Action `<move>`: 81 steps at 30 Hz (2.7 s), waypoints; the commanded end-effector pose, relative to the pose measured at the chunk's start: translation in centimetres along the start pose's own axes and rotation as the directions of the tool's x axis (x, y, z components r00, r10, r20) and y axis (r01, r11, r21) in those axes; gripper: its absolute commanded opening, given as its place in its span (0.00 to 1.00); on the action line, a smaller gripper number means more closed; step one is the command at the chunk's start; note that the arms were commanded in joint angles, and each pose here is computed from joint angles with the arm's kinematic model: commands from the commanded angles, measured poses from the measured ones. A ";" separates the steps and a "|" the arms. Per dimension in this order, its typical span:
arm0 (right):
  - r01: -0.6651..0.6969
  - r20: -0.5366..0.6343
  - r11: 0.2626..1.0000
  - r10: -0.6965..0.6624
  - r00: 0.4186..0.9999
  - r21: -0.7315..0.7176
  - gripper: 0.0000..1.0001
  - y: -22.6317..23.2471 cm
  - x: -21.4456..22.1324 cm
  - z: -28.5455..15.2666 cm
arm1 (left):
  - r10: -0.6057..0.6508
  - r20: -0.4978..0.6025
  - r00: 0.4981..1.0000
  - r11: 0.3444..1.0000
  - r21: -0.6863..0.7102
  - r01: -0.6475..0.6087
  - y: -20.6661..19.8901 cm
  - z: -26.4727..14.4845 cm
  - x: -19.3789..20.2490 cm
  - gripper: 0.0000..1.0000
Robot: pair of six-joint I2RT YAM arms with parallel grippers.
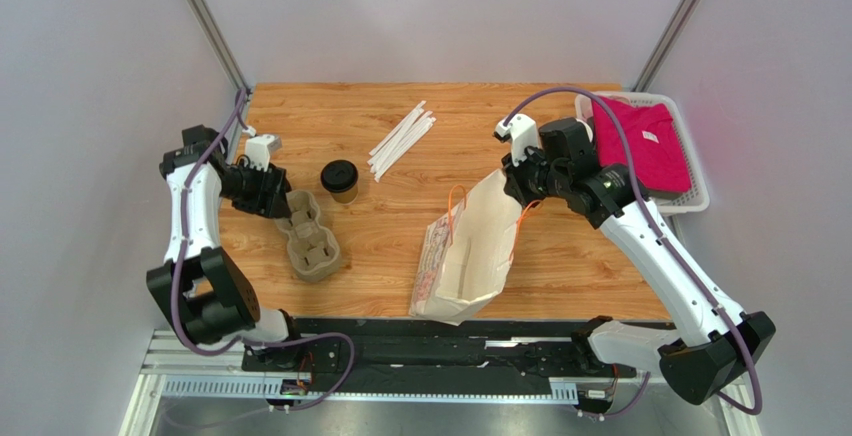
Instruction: Pack the takeout coffee
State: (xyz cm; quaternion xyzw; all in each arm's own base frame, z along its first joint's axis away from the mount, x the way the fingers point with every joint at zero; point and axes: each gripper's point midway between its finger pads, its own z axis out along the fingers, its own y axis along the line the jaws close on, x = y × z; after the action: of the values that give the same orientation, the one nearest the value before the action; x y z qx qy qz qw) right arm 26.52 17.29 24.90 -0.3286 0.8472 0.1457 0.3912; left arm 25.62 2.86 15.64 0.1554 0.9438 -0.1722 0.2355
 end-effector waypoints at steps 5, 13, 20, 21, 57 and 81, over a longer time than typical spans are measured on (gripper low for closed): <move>0.029 0.040 0.999 -0.030 0.999 0.013 0.00 -0.3 -1.9 -0.4 | 0.298 0.047 0.953 0.953 0.041 -0.300 4.7 0.7 -5.6 0.72; 0.032 0.030 0.999 -0.032 0.999 0.009 0.00 -0.3 -1.8 -0.2 | 0.350 0.004 0.937 0.934 0.071 -0.350 6.7 2.3 -6.4 0.56; 0.029 0.024 1.000 -0.029 0.999 -0.003 0.00 -0.3 -2.0 0.2 | 0.369 -0.057 0.928 0.929 0.063 -0.365 6.6 4.7 -5.0 0.50; 0.030 0.021 1.000 -0.030 0.999 -0.004 0.00 -0.3 -2.0 0.3 | 0.370 -0.063 0.927 0.929 0.048 -0.367 7.0 4.9 -5.0 0.51; 0.021 0.008 1.000 -0.021 1.000 -0.018 0.00 -0.1 -2.2 0.9 | 0.437 -0.021 0.899 0.899 0.004 -0.437 4.7 2.8 -6.3 0.00; 0.019 0.014 1.000 -0.018 1.000 -0.022 0.00 0.0 -2.0 0.7 | 0.491 0.073 0.868 0.867 -0.138 -0.478 4.0 -1.4 -10.0 0.00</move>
State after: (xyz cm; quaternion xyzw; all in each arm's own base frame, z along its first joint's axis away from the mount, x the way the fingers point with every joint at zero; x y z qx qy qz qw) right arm 27.98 18.26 24.26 -0.3377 0.8524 0.1447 0.3720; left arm 34.04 5.22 17.91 0.3531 0.8876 -0.0758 0.2858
